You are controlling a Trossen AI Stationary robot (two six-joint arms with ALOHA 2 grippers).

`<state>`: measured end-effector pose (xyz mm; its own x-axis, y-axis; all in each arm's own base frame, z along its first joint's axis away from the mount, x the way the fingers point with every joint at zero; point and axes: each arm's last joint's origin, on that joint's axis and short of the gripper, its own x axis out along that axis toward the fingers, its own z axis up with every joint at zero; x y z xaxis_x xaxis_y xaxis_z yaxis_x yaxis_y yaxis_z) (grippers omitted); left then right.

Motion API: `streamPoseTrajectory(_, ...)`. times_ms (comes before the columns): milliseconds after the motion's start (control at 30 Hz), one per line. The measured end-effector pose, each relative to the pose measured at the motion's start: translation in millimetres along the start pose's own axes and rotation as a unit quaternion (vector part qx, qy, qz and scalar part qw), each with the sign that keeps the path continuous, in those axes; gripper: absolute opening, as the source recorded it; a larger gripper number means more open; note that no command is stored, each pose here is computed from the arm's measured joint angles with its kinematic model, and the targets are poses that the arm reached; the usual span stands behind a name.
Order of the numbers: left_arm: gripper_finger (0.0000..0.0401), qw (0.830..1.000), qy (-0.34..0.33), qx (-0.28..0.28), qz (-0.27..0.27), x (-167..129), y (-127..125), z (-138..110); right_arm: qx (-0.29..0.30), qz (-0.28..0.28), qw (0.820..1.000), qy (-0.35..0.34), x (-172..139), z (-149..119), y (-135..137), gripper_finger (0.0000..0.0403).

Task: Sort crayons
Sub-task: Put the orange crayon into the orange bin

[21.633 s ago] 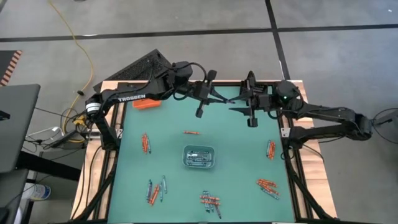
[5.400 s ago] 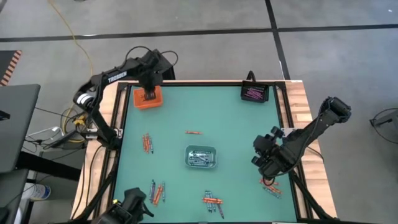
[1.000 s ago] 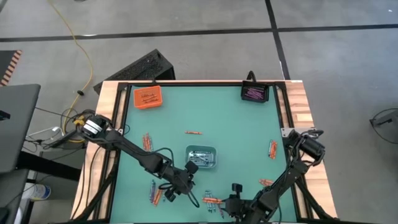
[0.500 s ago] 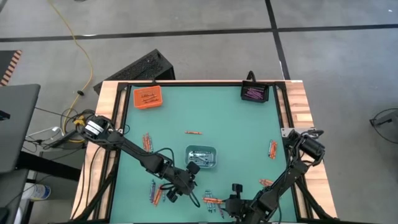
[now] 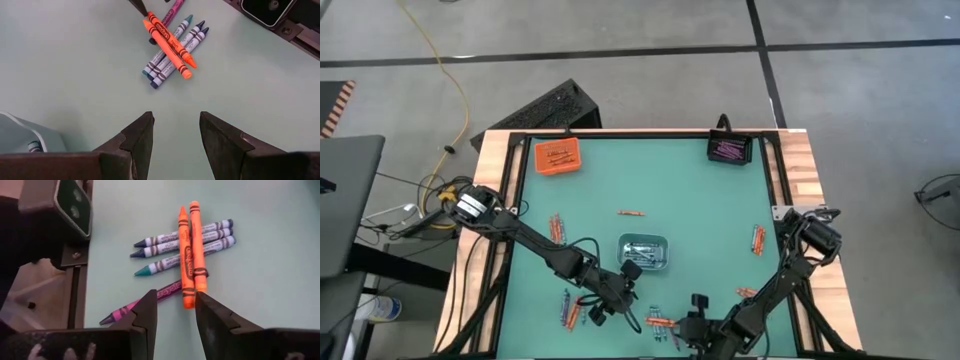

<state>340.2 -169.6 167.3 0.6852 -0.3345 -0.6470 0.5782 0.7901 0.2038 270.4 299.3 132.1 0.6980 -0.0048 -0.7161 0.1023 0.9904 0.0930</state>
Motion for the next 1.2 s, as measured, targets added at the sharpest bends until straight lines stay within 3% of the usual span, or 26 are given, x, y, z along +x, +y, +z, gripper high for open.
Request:
streamPoseTrajectory(733, 0.0151, 1.0, -0.006, 0.001, 0.002, -0.1, 0.3, 1.3, 0.013, -0.006, 1.0, 0.015, 9.6, -0.1, -5.3, 0.0114)
streamPoseTrajectory(1033, 0.0151, 1.0, -0.004, 0.001, 0.001, -0.2, 0.3, 1.0, -0.014, -0.004, 0.999, 0.034, 1.9, -3.8, -3.4, 0.0094)
streamPoseTrajectory(1200, 0.0151, 1.0, -0.005, 0.004, 0.001, -0.2, 0.3, 1.1, -0.052, -0.035, 0.996, 0.062, -7.6, 5.4, -2.6, 0.0094)
